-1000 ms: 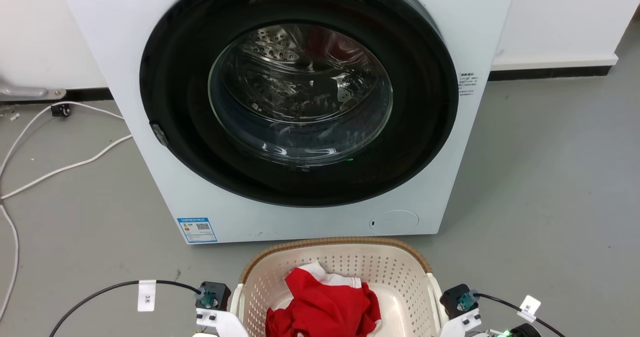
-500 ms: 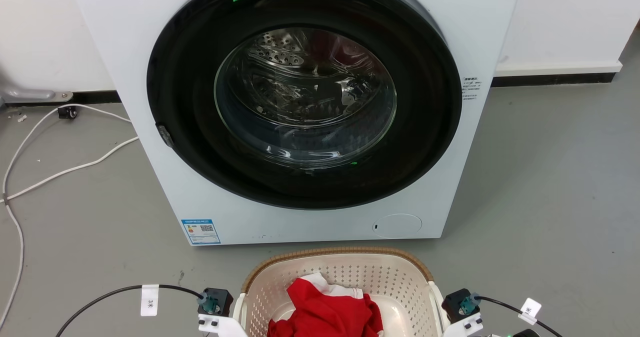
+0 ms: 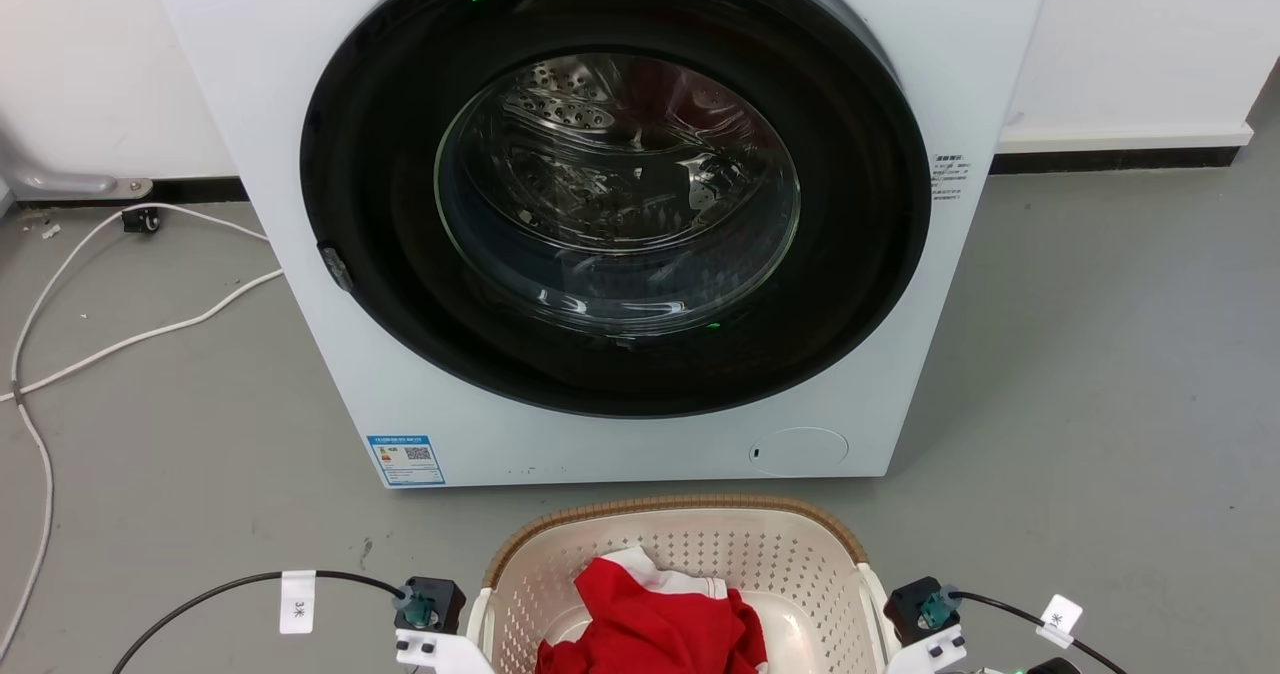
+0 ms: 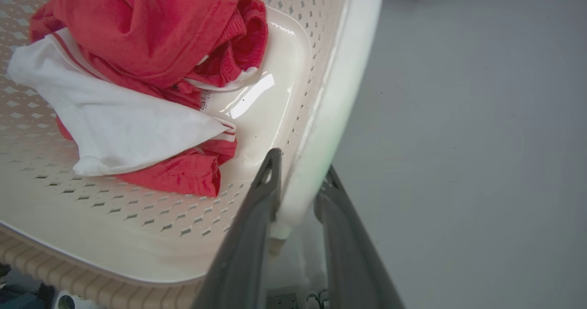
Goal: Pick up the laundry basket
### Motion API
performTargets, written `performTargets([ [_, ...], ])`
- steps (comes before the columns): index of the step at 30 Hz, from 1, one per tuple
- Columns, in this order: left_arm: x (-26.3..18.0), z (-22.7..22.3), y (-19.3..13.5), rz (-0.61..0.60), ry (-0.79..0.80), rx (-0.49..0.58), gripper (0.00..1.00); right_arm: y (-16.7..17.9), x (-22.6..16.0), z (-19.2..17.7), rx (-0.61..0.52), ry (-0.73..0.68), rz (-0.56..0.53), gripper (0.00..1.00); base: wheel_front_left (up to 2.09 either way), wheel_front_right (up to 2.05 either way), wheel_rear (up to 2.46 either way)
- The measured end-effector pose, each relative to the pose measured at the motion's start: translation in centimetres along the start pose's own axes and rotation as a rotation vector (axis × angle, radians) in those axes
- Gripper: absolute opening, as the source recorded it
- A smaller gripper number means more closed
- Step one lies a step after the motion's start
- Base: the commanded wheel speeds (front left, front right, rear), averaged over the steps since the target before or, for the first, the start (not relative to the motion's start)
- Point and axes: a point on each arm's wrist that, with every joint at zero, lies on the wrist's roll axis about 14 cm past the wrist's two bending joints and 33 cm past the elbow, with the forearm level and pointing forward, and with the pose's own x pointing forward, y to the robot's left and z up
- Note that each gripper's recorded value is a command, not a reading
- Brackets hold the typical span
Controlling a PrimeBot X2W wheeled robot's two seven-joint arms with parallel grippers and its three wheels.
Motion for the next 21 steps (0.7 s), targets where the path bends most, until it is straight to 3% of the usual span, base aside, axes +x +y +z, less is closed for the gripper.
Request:
performTargets([
  [21,0.01,-0.13,0.02,-0.002,0.002,-0.011,0.0,0.04,0.06,-0.09,0.004,0.009,0.001,0.0,0.0,0.0,0.0],
])
